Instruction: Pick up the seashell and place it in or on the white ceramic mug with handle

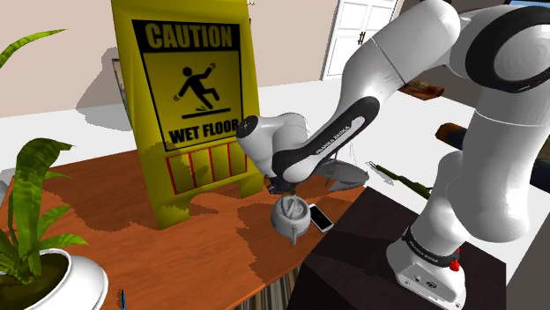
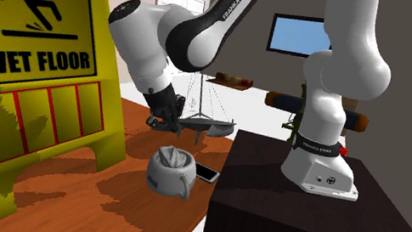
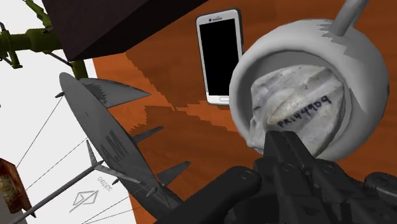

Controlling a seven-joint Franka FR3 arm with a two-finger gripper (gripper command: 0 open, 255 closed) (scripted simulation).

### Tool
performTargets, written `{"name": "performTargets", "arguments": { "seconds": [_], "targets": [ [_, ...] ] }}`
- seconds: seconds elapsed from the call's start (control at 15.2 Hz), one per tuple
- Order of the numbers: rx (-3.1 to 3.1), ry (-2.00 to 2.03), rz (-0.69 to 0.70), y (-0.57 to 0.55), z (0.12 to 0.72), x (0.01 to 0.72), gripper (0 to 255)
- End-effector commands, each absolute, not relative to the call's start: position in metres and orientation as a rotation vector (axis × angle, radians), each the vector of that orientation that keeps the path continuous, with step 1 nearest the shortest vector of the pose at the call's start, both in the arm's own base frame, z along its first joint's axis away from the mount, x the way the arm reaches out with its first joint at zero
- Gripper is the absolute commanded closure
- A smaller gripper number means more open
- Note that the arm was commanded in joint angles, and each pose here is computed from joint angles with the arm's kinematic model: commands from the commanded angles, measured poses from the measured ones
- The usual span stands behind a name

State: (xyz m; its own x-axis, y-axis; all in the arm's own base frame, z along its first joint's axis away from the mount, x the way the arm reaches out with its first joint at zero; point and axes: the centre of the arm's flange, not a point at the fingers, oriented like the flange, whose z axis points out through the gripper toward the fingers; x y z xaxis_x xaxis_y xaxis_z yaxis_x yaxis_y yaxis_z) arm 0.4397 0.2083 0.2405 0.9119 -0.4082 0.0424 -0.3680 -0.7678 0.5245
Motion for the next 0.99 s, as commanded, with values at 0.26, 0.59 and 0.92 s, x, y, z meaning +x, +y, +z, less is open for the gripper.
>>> {"name": "performTargets", "arguments": {
  "seconds": [0.26, 0.59, 0.92],
  "targets": [
    [2.709, -0.747, 0.01, 0.168, 0.219, 0.435, 0],
    [2.811, -0.871, 0.084, 0.143, 0.187, 0.432, 0],
    [2.811, -0.871, 0.084, 0.138, 0.163, 0.432, 0]
  ]
}}
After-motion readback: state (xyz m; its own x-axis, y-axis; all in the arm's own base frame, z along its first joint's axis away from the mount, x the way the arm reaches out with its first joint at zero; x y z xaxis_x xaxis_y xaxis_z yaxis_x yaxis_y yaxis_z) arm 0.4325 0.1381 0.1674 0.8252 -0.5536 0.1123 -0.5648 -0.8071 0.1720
